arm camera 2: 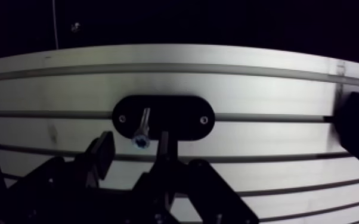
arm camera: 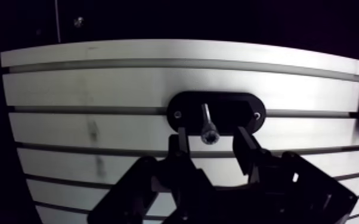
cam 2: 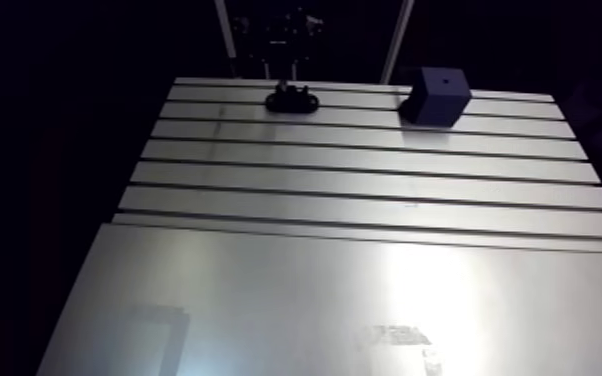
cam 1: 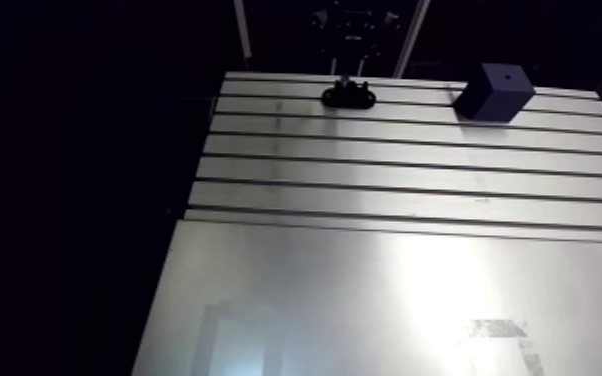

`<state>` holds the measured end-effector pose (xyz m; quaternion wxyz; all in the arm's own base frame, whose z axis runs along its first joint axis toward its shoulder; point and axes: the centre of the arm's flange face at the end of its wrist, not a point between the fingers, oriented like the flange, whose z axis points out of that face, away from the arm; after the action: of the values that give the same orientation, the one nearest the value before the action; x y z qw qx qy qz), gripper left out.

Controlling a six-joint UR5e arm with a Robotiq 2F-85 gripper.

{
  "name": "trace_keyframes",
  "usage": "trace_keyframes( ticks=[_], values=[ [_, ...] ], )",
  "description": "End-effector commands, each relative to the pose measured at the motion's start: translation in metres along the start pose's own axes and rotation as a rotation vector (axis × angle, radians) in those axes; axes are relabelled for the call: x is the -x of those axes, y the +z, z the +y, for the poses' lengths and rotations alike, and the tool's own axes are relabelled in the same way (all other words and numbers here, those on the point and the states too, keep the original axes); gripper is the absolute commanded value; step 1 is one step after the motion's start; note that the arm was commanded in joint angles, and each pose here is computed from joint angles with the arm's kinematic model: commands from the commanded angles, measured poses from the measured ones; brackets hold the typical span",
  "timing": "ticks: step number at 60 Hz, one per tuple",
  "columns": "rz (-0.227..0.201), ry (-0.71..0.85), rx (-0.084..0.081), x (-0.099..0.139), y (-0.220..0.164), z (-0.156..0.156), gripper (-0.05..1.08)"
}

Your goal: Pick up the M10 bolt and insert it into the hole until fully seated.

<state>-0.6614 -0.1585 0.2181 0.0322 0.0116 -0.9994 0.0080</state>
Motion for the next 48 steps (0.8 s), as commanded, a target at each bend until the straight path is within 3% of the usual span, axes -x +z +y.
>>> trace_keyframes(
  ticks=[1, 48],
  values=[
    [-0.010, 0.002, 0.000, 0.0000, 0.0067, 0.0011, 0.49],
    [-0.022, 0.002, 0.002, -0.0007, 0.0132, 0.0013, 0.52]
  ],
)
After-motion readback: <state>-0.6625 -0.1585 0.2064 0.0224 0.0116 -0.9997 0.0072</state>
